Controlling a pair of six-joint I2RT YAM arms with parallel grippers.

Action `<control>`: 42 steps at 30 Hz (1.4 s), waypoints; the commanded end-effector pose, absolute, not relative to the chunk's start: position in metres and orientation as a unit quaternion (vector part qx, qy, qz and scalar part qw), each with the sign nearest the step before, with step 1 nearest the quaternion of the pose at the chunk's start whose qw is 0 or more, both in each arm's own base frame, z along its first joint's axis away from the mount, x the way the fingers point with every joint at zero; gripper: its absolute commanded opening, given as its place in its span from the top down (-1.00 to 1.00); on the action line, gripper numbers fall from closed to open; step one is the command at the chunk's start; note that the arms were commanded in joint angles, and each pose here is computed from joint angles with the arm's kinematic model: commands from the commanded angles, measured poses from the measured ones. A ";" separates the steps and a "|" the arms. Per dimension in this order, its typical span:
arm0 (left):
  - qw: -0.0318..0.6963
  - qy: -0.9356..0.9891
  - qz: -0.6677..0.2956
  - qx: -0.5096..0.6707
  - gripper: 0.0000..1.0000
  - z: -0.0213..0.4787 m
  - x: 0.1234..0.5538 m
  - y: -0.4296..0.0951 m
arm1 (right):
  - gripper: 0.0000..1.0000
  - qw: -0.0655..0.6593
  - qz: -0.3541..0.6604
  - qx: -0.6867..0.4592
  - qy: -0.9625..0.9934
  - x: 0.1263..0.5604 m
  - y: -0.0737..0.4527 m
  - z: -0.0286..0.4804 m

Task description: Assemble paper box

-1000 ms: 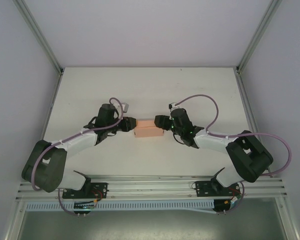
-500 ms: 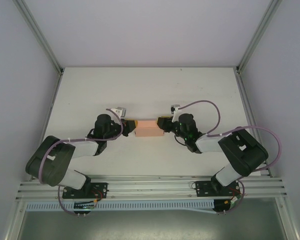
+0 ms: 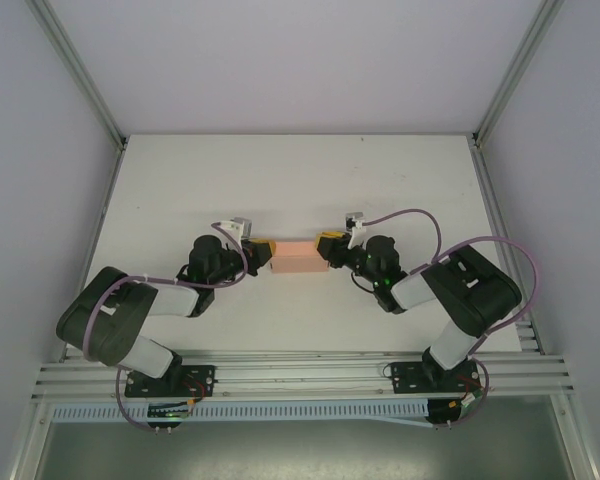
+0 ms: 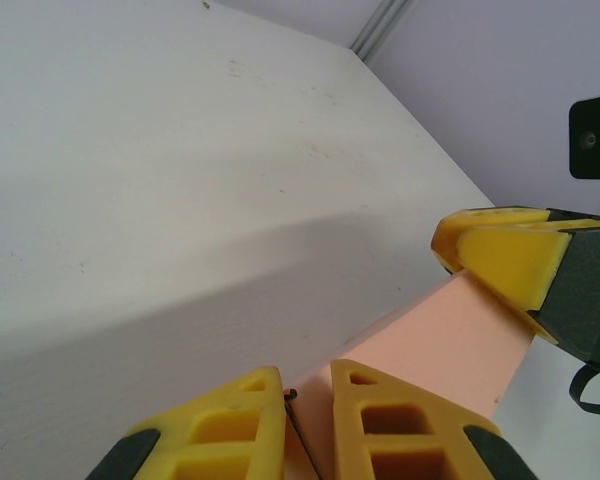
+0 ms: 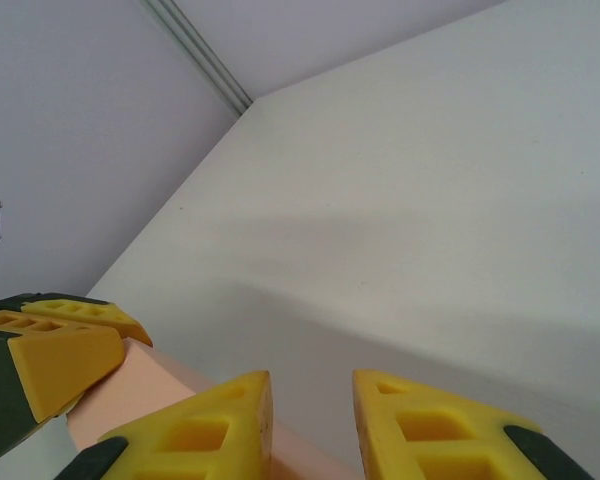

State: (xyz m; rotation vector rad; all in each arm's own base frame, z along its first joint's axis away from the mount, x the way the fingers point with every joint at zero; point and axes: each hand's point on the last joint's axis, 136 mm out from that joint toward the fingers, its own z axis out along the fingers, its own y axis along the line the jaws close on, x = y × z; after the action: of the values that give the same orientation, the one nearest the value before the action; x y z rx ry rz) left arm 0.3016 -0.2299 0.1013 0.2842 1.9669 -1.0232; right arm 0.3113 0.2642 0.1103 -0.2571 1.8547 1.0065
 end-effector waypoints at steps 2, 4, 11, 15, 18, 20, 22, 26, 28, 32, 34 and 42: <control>0.265 0.914 -0.297 0.076 1.00 -0.021 0.241 -0.183 | 1.00 0.352 0.281 -0.108 0.886 0.275 0.213 -0.011; 0.270 0.913 -0.296 0.077 1.00 -0.020 0.243 -0.184 | 1.00 0.353 0.280 -0.110 0.886 0.275 0.212 -0.012; 0.277 0.908 -0.305 0.080 1.00 0.001 0.263 -0.196 | 1.00 0.337 0.288 -0.099 0.891 0.284 0.221 -0.003; 0.280 0.908 -0.299 0.085 0.81 0.022 0.281 -0.204 | 1.00 0.335 0.267 -0.080 0.900 0.300 0.221 0.012; 0.289 0.907 -0.292 0.092 0.74 0.034 0.290 -0.205 | 0.96 0.349 0.265 -0.074 0.896 0.306 0.221 0.027; 0.294 0.903 -0.300 0.094 0.55 0.044 0.292 -0.208 | 0.91 0.355 0.267 -0.069 0.893 0.307 0.221 0.037; 0.302 0.895 -0.314 0.098 0.23 0.059 0.293 -0.213 | 0.71 0.362 0.271 -0.071 0.889 0.306 0.221 0.049; 0.320 0.888 -0.314 0.102 -0.05 0.085 0.299 -0.214 | 0.49 0.373 0.264 -0.065 0.887 0.310 0.218 0.070; 0.314 0.894 -0.305 0.100 -0.78 0.095 0.303 -0.214 | 0.18 0.376 0.261 -0.064 0.887 0.314 0.219 0.079; 0.321 0.900 -0.279 0.093 -0.97 0.120 0.315 -0.210 | -0.22 0.382 0.258 -0.070 0.885 0.320 0.222 0.097; 0.334 0.900 -0.266 0.089 -0.97 0.136 0.322 -0.207 | -0.33 0.394 0.257 -0.072 0.879 0.325 0.223 0.112; 0.375 0.912 -0.164 0.033 -0.97 0.179 0.350 -0.173 | -0.98 0.423 0.237 -0.112 0.867 0.333 0.225 0.170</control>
State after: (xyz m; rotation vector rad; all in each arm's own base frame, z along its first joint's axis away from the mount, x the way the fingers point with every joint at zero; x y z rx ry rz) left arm 0.3505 -0.1987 0.1791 0.1481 2.2832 -0.5799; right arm 0.3332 0.2296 0.1499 -0.2203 2.1834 0.6531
